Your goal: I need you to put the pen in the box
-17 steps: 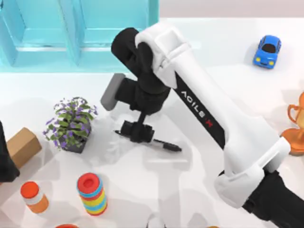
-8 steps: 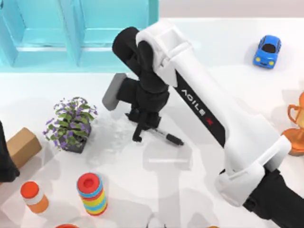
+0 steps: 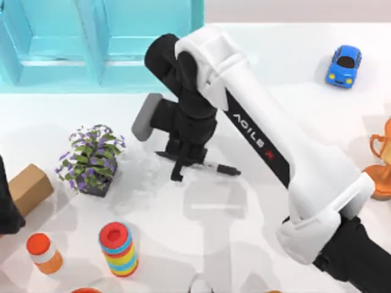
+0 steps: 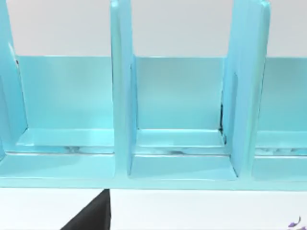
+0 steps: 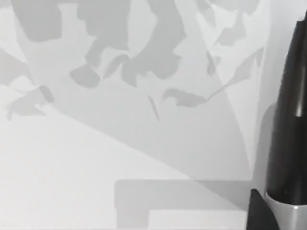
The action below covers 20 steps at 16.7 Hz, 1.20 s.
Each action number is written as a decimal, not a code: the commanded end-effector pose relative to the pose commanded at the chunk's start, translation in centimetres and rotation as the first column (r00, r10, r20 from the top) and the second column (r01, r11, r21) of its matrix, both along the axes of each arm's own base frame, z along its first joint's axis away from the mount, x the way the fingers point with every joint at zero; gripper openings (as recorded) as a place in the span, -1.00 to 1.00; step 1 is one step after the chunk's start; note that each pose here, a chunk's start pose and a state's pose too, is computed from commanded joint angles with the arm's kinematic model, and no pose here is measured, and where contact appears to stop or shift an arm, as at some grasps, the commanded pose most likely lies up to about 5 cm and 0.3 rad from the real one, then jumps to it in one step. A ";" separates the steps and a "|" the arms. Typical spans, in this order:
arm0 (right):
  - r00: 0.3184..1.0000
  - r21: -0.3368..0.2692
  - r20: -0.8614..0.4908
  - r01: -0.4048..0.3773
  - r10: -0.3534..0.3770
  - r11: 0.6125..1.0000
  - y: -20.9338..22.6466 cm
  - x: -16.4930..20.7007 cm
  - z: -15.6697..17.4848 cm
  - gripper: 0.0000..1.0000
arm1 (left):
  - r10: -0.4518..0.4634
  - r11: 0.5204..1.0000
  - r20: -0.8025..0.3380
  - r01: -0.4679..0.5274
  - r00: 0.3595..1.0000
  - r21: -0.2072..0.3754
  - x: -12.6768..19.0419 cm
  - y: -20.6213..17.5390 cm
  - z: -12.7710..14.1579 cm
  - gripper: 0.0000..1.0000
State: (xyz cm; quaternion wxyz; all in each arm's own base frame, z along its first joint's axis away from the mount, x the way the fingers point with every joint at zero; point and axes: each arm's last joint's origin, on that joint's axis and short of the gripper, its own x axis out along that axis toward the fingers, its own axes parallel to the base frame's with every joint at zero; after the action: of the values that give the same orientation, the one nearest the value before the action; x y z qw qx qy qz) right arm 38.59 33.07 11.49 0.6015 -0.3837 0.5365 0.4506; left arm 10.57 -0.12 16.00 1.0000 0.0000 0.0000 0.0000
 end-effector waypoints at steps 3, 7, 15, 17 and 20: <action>1.000 0.012 0.009 0.006 -0.006 1.000 0.1 0.4 1.6 -1.00 | 0.000 1.000 0.000 0.000 1.000 0.000 0.0 0.0 0.0 1.00; 1.000 0.015 0.004 0.014 -0.014 1.000 0.3 0.9 4.8 -1.00 | 0.000 1.000 0.000 0.000 1.000 0.000 0.0 0.0 0.0 1.00; 1.000 0.001 0.000 0.000 0.000 1.000 -0.1 -0.1 9.8 -1.00 | 0.000 1.000 0.000 0.000 1.000 0.000 0.0 0.0 0.0 1.00; 1.000 0.001 0.000 0.000 0.000 1.000 -0.1 -0.1 9.9 -1.00 | 0.000 1.000 0.000 0.000 1.000 0.000 0.0 0.0 0.0 1.00; 1.000 0.001 -0.001 0.004 -0.004 1.000 -0.2 -0.1 9.9 -1.00 | 0.000 1.000 0.000 0.000 1.000 0.000 0.0 0.0 0.0 1.00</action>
State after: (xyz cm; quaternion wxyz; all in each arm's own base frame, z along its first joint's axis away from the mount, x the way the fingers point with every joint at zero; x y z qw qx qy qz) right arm 38.52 32.90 21.39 0.6024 -0.3824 0.5373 0.4496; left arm 10.57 -0.12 16.00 1.0000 0.0000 0.0000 0.0000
